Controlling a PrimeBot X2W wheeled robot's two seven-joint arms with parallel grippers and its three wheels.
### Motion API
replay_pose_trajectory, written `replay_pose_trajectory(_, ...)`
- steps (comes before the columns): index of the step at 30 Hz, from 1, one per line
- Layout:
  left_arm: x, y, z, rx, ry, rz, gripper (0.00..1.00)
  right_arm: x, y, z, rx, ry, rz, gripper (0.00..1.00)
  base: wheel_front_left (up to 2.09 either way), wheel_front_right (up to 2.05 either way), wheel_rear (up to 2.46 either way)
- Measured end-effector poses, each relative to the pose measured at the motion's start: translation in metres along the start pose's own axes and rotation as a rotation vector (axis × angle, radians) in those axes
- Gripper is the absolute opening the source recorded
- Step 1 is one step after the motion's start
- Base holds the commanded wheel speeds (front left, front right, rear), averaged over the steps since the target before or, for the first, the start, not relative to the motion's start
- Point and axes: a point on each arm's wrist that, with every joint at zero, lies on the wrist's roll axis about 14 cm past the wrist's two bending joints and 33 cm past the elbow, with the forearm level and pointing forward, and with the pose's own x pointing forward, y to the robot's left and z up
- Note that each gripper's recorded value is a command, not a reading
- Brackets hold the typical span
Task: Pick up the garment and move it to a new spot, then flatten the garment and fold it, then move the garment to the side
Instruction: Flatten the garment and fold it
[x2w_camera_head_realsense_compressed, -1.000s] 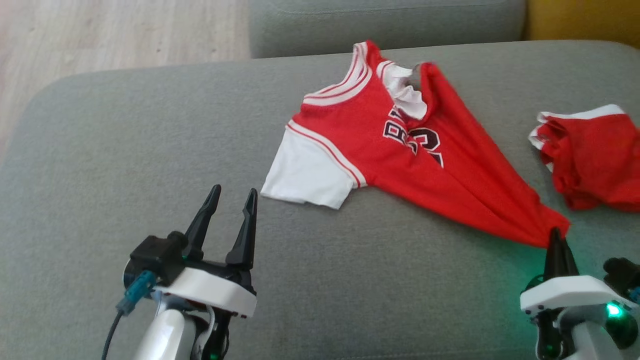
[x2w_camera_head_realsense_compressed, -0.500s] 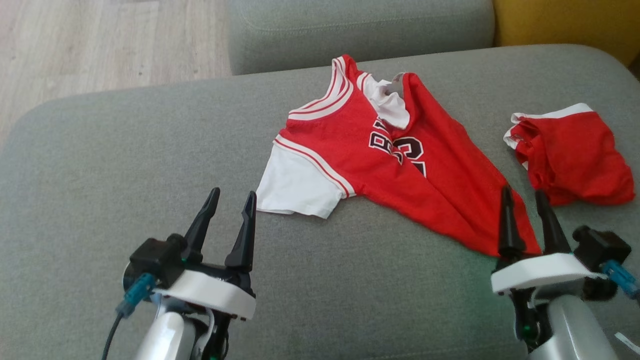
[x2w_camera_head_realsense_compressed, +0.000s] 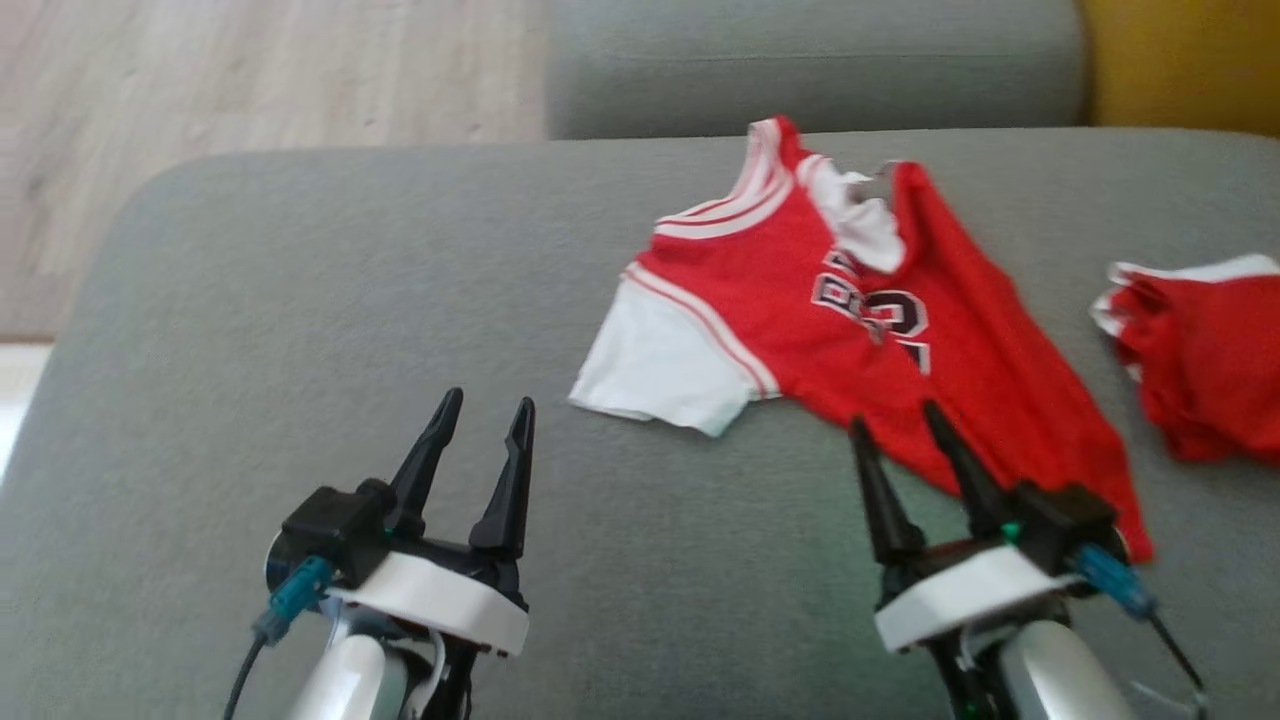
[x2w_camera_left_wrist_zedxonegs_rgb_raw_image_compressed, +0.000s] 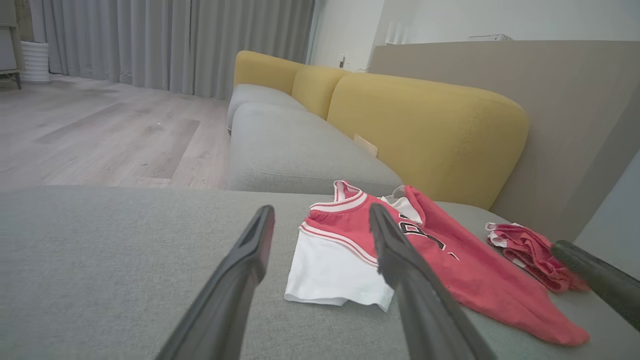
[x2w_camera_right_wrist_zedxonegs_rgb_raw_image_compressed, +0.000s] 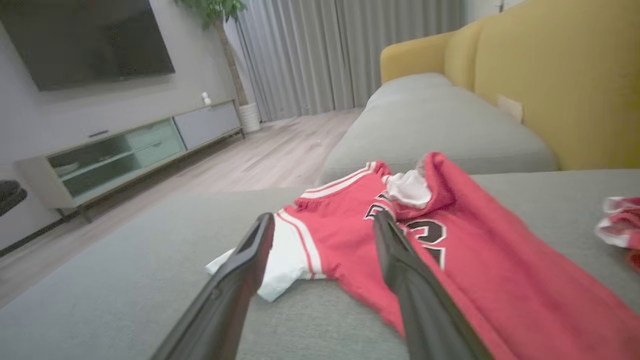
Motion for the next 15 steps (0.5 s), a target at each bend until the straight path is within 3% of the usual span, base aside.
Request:
replay_pose_trajectory(9,-0.022,0.028,-0.004,-0.008,0.016,0.111,1.00,0.052,0.079,-0.041,-0.166,0.202,0.299,1.00,0.00,0.00,0.00)
replay_pose_trajectory(15,-0.033,0.053,0.000,-0.009,0.013,0.207,1.00,0.079,0.098,-0.087,-0.315,0.387,0.424,1.00,0.00,0.00,0.00)
